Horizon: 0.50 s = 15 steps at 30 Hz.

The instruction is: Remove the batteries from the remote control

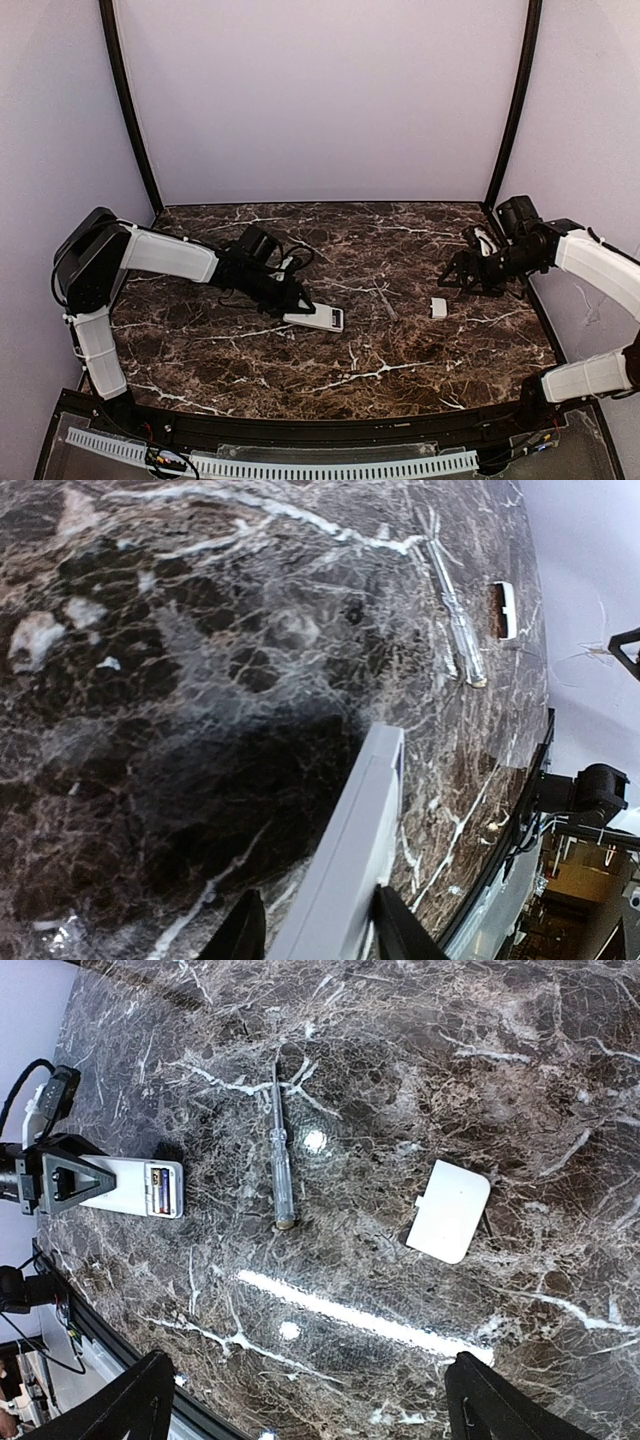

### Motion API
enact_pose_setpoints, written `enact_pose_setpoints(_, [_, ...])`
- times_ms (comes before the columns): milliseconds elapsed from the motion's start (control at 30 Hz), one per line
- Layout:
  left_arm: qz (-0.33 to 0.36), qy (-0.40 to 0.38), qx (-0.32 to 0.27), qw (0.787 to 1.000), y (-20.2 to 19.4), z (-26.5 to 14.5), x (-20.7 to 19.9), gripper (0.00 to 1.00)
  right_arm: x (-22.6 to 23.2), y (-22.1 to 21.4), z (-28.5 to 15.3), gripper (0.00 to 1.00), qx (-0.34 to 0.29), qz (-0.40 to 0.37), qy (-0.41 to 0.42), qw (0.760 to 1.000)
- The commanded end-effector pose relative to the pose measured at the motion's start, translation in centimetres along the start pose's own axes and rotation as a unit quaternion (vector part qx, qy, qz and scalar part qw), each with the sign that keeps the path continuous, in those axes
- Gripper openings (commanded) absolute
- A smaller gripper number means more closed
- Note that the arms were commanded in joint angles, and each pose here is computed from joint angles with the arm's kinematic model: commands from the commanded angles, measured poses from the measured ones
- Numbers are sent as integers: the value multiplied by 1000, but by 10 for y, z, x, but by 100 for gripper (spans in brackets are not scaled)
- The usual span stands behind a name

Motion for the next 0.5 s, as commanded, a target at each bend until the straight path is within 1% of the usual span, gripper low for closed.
enact_pose_setpoints(0, [-15,78,26,996,-9,4,26,40,3,-6,-3,94,2,-2,9,1000])
enact_pose_setpoints(33, [-15,84,25,996,-8,4,27,42,3,-6,-3,94,2,-1,9,1000])
enact_pose_setpoints(100, [-14,94,27,995,-9,3,28,49,3,-7,-3,94,3,-1,10,1000])
enact_pose_setpoints(167, [-9,105,26,994,-8,1,29,53,5,-8,-4,94,2,-3,11,1000])
enact_pose_setpoints(233, [-4,118,23,993,-6,-2,29,62,6,-8,-4,93,2,-5,13,1000])
enact_pose_setpoints(267, [2,121,20,992,-4,-4,27,64,7,-7,-3,93,3,-6,13,1000])
enact_pose_setpoints(367, [19,137,10,990,-2,-11,24,74,12,-6,-1,93,6,-13,10,1000])
enact_pose_setpoints(467, [35,158,2,987,1,-22,19,82,19,-4,4,92,13,-22,5,1000])
Point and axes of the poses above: each gripper's point midway between its finger pads, its own z axis out along the fingers, its own x axis along the line the jaws close on, y = z × x, the point moved 10 cm from there along -z, back along the fingers, and after that the axes turned 1 degree about z, right-handed, at the moved point
